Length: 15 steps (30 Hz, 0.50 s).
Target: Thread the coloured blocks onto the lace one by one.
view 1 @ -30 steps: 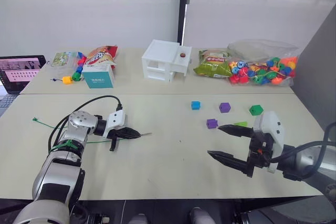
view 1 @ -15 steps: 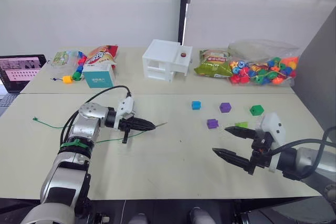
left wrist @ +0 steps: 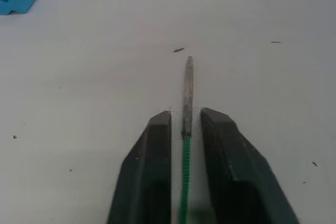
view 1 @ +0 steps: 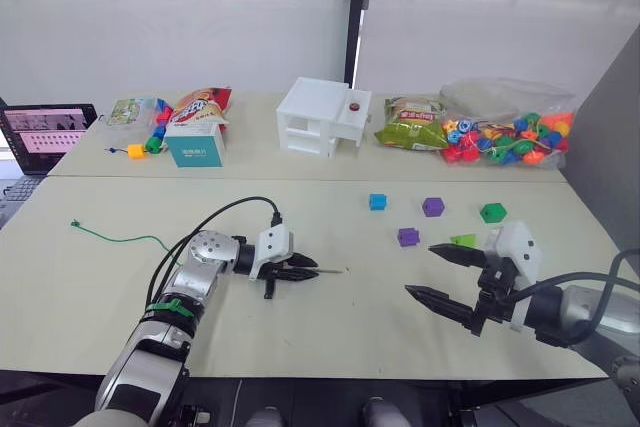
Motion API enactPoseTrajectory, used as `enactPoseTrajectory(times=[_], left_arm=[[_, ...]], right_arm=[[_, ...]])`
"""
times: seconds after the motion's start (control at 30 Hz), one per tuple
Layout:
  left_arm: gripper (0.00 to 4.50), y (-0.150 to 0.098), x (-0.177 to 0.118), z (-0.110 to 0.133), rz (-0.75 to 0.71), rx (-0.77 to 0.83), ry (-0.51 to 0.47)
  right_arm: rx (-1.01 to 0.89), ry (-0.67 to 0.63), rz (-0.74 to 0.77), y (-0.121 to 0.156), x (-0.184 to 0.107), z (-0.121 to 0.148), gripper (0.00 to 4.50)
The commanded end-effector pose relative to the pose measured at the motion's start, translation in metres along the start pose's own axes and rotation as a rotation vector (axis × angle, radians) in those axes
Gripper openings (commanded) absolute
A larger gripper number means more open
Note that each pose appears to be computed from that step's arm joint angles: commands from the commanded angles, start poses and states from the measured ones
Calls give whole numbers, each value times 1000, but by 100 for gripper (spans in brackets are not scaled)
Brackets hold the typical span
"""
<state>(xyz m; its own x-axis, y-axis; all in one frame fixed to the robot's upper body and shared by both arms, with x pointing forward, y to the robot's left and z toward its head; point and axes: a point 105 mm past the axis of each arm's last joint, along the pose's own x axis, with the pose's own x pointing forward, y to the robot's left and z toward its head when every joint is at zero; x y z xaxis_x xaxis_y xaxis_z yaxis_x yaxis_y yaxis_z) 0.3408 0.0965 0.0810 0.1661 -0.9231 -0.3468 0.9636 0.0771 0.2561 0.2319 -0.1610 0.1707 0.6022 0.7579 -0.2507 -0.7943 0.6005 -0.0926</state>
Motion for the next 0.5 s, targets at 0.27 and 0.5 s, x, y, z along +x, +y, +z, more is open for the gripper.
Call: enactPoseTrajectory(times=[0.27, 0.5], left_arm=[[195, -18, 1, -25, -76, -27, 16], [169, -17, 6, -28, -109, 15, 68]], right_arm=[[-49, -37, 13, 4, 0, 10, 450], [-63, -39, 11, 5, 1, 12, 450]])
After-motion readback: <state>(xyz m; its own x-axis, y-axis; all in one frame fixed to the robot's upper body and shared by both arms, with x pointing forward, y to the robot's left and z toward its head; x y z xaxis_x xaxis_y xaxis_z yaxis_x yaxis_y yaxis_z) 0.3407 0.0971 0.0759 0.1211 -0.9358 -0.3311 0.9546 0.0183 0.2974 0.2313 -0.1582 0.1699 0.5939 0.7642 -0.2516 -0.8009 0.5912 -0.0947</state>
